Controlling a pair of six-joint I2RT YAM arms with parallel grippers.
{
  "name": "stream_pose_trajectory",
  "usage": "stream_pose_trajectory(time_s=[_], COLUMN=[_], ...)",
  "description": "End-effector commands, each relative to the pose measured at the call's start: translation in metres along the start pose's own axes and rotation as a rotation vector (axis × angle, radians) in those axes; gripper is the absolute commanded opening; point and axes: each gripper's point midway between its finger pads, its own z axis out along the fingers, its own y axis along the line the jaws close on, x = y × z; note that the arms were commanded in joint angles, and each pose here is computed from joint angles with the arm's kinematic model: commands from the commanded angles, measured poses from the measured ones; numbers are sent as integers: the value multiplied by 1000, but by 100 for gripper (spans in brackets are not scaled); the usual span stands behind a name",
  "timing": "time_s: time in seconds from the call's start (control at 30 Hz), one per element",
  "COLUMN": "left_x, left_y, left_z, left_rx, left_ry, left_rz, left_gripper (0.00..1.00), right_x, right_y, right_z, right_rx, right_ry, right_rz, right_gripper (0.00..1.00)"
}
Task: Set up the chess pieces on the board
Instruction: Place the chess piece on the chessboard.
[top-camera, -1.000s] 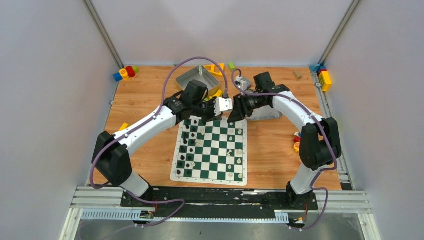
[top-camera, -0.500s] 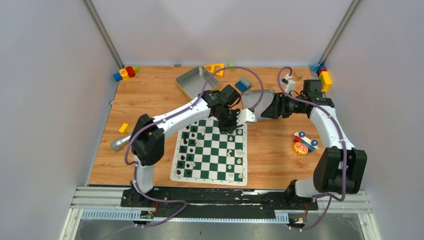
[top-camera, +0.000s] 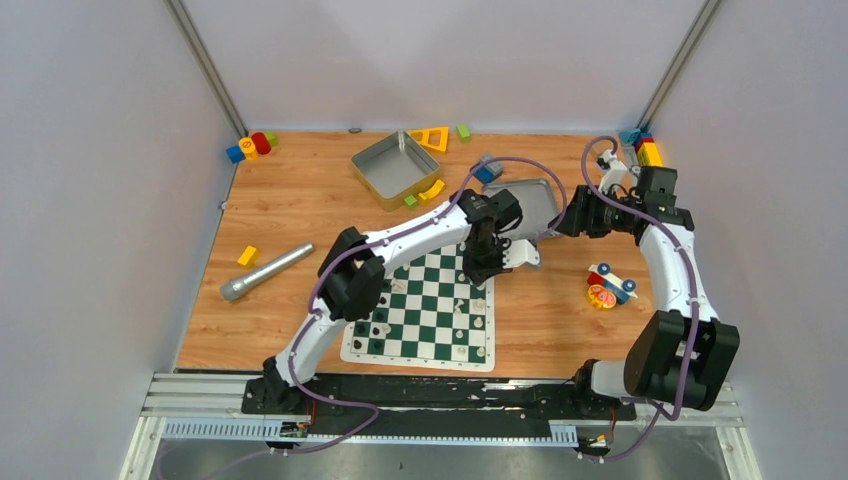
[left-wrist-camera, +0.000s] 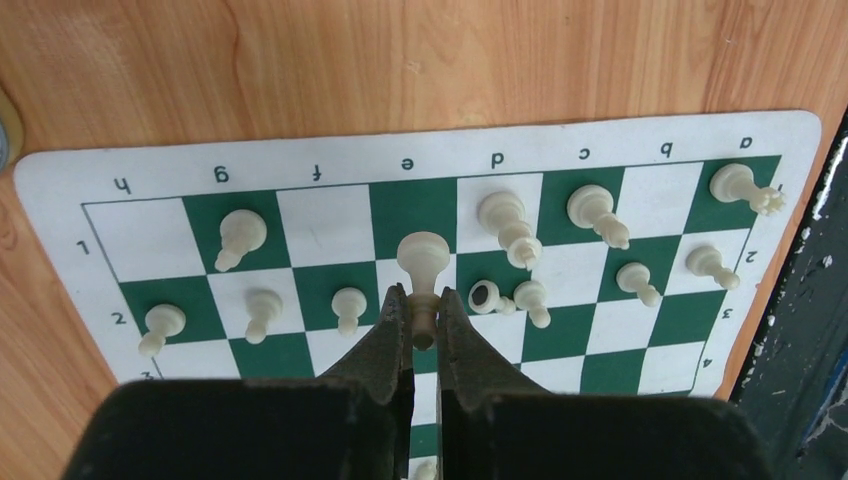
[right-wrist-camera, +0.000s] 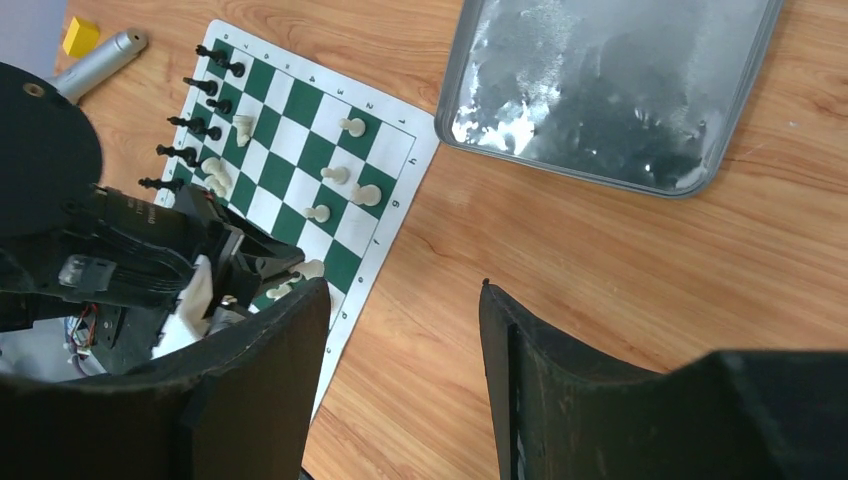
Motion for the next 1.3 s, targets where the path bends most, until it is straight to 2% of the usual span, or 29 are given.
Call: stream_pose_trajectory(time_s=[0.0,0.57,0.97,1.1,1.27], left_x=[1,0,0,-2,-7], left_y=[-5,2,-1,0,4], left_z=[4,25,35,35,26], left_rx=[14,-1,7,-3,-36], left_ry=[52,92,104,100,84], left_rz=[-33,-38,-39,-41,-38], left_gripper=[8,12,19,27,48], right_x=[-7,0,2,3,3], right_y=[-4,-2,-3,-3,-6], right_z=[-4,-2,0,0,0], right_rx=[21,-17,-24,-21,-10], right_ry=[-40,-20,-9,-8,-6], right_rz=[-34,-7,-1,-2,-5], right_gripper=[57,56,56,56,56])
